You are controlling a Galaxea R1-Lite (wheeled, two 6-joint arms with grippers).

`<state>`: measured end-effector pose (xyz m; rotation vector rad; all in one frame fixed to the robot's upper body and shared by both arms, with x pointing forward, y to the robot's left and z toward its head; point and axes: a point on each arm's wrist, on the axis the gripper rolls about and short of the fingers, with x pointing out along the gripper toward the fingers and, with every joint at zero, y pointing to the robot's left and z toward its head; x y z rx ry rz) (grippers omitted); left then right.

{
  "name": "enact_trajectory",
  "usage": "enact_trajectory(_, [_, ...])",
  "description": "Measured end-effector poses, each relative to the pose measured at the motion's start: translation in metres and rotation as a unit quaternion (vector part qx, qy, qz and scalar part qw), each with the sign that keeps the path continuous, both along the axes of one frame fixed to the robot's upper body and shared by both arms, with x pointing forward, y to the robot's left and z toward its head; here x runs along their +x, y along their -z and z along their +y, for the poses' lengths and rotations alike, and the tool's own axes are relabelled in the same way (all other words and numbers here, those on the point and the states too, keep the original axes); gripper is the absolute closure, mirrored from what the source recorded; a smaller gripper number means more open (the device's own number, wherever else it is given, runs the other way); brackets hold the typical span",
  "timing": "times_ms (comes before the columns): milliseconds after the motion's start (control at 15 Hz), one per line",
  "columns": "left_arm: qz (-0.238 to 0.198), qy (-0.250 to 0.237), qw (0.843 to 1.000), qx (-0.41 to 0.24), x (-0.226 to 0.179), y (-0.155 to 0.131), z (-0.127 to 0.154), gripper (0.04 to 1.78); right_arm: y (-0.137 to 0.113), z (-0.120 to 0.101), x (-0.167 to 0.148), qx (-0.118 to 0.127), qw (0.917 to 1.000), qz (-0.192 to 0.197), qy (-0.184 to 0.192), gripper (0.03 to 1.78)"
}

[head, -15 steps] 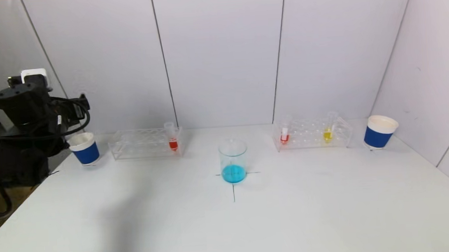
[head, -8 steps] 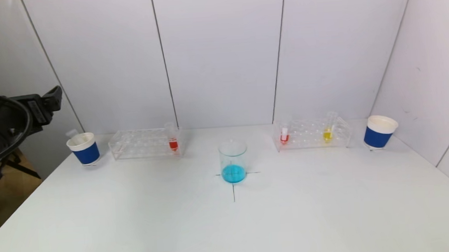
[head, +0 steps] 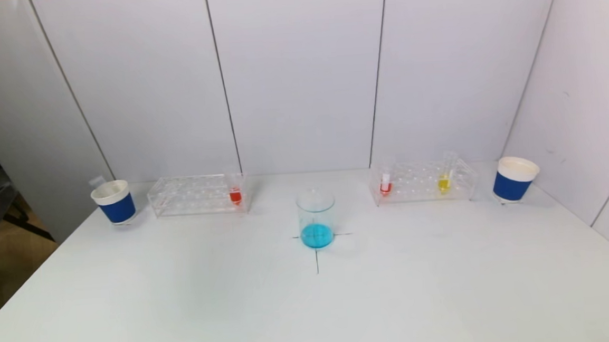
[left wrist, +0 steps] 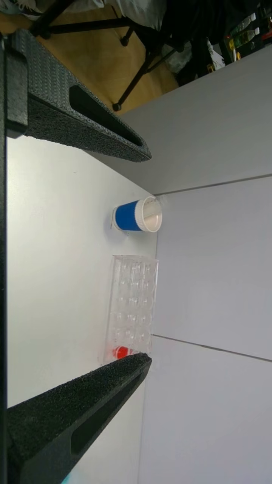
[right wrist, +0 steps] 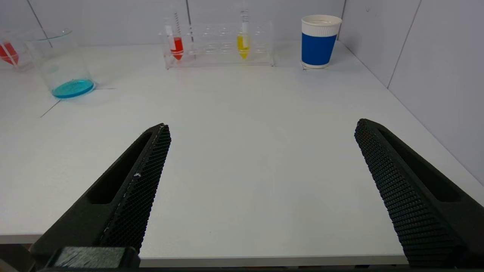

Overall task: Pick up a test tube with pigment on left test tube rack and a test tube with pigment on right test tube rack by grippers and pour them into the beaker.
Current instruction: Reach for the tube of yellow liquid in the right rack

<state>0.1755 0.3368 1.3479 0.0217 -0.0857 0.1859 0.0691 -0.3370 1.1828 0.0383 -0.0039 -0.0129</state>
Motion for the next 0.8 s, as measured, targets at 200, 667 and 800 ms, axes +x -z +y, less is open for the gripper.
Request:
enact_trajectory(200, [0.005,0.001,1.0,0.006,-0.045,0.022,0.001,0.06,0.0,0.0,0.0,0.0,1.0,0.0,0.0,0.04])
enact_trajectory(667, [0.026,0.054,0.998,0.035,-0.121,0.092,-0.001,0.06,0.0,0.0,0.0,0.0,1.0,0.0,0.0,0.04])
enact_trajectory(800, [0.04,0.073,0.995,0.048,-0.124,0.115,-0.002,0.06,0.0,0.0,0.0,0.0,1.0,0.0,0.0,0.04])
